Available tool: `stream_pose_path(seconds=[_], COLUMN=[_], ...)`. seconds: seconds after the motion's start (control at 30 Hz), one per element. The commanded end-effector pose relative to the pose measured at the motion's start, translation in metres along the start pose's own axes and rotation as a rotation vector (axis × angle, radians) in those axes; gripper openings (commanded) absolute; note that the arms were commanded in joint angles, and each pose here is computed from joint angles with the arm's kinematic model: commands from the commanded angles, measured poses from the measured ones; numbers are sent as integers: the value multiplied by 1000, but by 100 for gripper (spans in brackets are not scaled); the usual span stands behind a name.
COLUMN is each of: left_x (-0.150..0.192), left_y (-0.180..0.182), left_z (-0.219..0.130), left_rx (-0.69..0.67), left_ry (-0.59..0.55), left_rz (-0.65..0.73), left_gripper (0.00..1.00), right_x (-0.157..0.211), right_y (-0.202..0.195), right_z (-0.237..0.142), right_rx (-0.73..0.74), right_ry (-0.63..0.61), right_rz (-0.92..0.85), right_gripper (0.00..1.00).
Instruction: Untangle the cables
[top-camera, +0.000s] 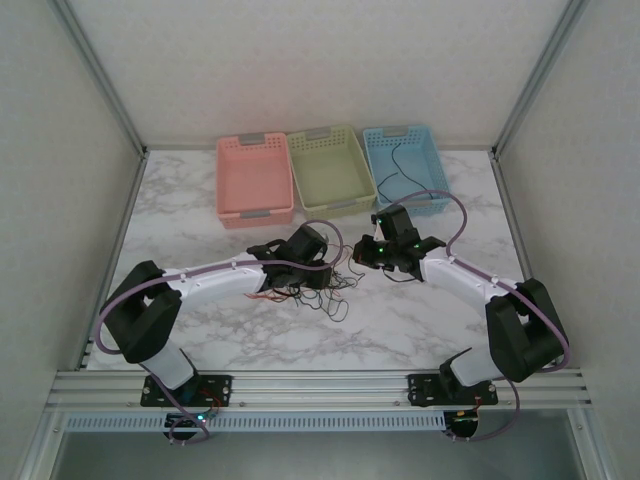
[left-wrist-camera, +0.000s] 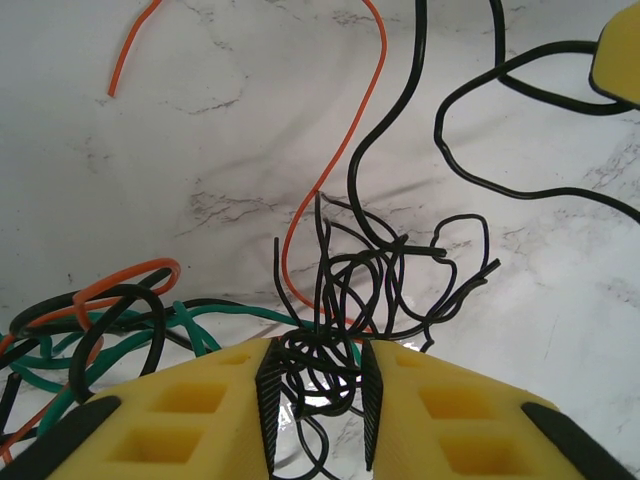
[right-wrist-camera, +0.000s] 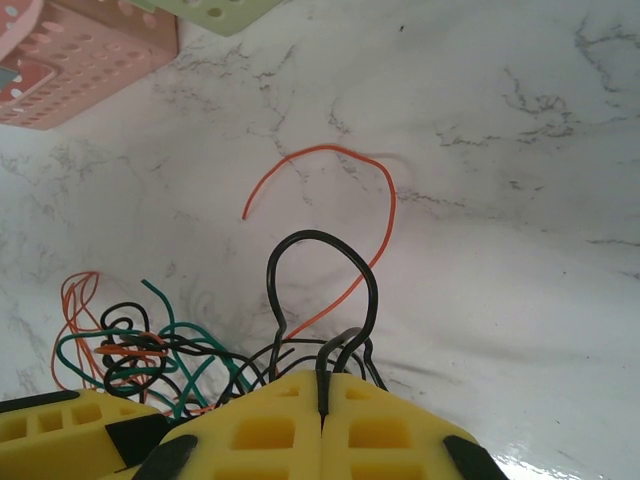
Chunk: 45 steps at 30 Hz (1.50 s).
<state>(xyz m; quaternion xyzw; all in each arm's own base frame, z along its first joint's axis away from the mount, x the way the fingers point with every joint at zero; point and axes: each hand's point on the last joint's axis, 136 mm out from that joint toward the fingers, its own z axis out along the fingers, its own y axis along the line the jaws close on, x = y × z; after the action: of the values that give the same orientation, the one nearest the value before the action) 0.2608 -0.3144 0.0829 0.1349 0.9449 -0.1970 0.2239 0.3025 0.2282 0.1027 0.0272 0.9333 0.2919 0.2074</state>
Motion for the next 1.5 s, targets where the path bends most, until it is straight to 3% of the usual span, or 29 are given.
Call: stream_pose_path(seconds=[0.0,0.27,0.53,0.73,0.9,1.2,1.47], left_x=[4,8,9,11,14,10,13], left_y=[-2,0,-1,-6,-7,-6,3], left_z=[7,9,11,17,22,16,4], left_rx=[5,2,3,5,-6,-17,-40], left_ry=[16,22,25,34,43,27,9], left_rz=[7,-2,-13,-6,3,11,11], left_gripper=[26,30,51,52,45,19,4], right_x=[-2,-1,0,1,2,2,0], right_y=[0,0,-1,-1,-2,-2,-5], right_z=[-2,-2,-1,1,0,-2,-8], right_rx=[-11,-11,-12,-16,-17,-13,7], right_ry=[-13,-13,-11,-7,-7,-10,-27], right_rz=[7,6,8,12,10,5,-7], right_gripper=[0,0,0,0,0,0,0])
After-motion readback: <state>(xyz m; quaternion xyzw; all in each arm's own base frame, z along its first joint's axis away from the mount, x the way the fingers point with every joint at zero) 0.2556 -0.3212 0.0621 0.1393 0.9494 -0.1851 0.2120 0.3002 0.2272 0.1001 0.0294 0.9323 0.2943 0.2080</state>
